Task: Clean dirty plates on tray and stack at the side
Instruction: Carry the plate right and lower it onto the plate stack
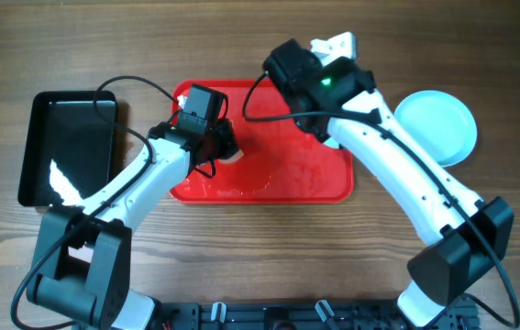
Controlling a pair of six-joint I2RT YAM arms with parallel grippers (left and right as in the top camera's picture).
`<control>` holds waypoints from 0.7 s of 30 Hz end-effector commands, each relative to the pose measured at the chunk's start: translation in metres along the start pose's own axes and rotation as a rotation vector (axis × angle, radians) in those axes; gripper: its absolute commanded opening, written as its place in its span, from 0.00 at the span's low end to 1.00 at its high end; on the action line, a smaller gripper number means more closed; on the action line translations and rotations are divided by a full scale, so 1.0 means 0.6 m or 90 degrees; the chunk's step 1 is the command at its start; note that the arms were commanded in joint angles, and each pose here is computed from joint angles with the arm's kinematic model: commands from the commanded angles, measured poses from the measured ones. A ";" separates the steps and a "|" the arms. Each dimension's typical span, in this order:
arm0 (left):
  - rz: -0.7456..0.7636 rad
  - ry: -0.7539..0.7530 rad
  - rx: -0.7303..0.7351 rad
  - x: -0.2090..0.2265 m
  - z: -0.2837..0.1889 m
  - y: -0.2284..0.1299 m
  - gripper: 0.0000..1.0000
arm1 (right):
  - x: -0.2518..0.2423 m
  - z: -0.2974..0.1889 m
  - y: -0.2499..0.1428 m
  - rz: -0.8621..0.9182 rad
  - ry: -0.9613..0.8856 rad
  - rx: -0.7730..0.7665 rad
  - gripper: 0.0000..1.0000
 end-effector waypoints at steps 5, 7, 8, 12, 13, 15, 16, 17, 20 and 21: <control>0.021 -0.016 0.003 -0.020 0.004 -0.006 0.04 | -0.027 -0.073 0.044 -0.030 -0.105 -0.143 0.04; 0.022 -0.017 0.003 -0.021 0.004 -0.007 0.04 | -0.021 -0.092 0.050 -0.032 -0.115 -0.174 0.04; 0.022 -0.017 0.003 -0.021 0.004 -0.007 0.04 | -0.019 -0.101 0.053 -0.033 -0.119 -0.187 0.04; 0.022 -0.017 0.004 -0.021 0.004 -0.007 0.04 | -0.010 -0.129 0.058 -0.037 -0.127 -0.228 0.04; 0.022 -0.016 0.004 -0.021 0.004 -0.007 0.04 | -0.007 -0.134 0.058 -0.039 -0.125 -0.233 0.04; 0.022 -0.015 0.006 -0.020 0.004 -0.009 0.04 | -0.005 -0.137 0.058 -0.039 -0.124 -0.237 0.04; 0.022 -0.014 0.006 -0.020 0.004 -0.009 0.04 | -0.004 -0.137 0.058 -0.037 -0.123 -0.237 0.04; 0.022 -0.014 0.007 -0.020 0.004 -0.009 0.04 | -0.004 -0.137 0.059 -0.036 -0.123 -0.237 0.04; 0.022 -0.012 0.009 -0.018 0.004 -0.011 0.04 | -0.004 -0.137 0.059 -0.033 -0.121 -0.238 0.04; 0.021 -0.012 0.010 -0.018 0.004 -0.011 0.04 | -0.003 -0.137 0.059 -0.034 -0.120 -0.237 0.04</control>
Point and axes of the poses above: each gripper's point midway between its finger pads, its own z axis out along the fingers, its own x axis along the line the jaws close on, y = z × x, the point moved 1 cm from there along -z, back along the fingers, and after that the axes turned 8 degrees about z, right-handed, at the moved point
